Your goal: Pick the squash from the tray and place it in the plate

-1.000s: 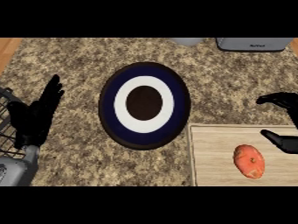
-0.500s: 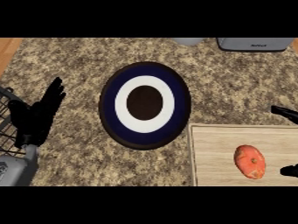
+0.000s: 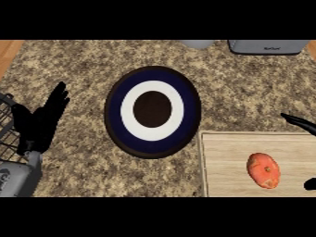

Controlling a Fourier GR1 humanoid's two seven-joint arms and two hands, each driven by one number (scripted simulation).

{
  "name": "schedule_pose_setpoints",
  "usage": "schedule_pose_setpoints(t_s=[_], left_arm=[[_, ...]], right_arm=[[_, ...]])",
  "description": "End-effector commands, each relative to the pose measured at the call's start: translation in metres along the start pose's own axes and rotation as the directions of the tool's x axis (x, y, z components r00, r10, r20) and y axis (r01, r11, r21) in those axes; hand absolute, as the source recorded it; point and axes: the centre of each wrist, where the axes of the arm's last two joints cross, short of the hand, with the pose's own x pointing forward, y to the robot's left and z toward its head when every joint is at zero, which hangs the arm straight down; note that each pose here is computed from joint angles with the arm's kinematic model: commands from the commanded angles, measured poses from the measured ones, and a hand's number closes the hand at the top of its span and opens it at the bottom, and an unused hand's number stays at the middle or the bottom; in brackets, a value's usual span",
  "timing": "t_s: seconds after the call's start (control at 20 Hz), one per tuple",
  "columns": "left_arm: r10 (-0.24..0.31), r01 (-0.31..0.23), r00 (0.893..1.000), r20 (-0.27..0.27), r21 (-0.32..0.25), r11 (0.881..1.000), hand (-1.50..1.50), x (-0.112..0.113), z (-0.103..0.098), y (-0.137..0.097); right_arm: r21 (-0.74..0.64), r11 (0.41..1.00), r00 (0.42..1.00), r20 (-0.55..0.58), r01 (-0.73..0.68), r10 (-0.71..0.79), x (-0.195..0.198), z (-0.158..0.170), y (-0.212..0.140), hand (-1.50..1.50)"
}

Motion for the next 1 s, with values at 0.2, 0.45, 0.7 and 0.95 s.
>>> schedule_pose_setpoints(t_s=[0.2, 0.45, 0.7, 0.95], left_arm=[[0.016, -0.016, 1.000, -0.012, -0.017, 1.000, 0.00, -0.011, 0.009, 0.012], [0.012, -0.011, 1.000, -0.018, 0.023, 1.000, 0.00, -0.013, -0.005, 0.034], [0.003, -0.003, 1.000, 0.014, 0.013, 1.000, 0.00, -0.002, 0.005, 0.012], [0.021, -0.021, 1.000, -0.011, 0.006, 1.000, 0.00, -0.006, 0.000, 0.006]], right_arm=[[0.224, 0.968, 0.993, -0.003, -0.114, 0.117, 0.017, -0.022, -0.012, -1.50], [0.251, 0.945, 0.974, -0.037, -0.208, 0.224, 0.021, -0.032, 0.006, -1.50], [0.341, 0.904, 0.955, -0.054, -0.256, 0.291, 0.027, -0.040, 0.025, -1.50], [0.383, 0.889, 0.950, -0.074, -0.252, 0.302, 0.024, -0.051, 0.029, -1.50]])
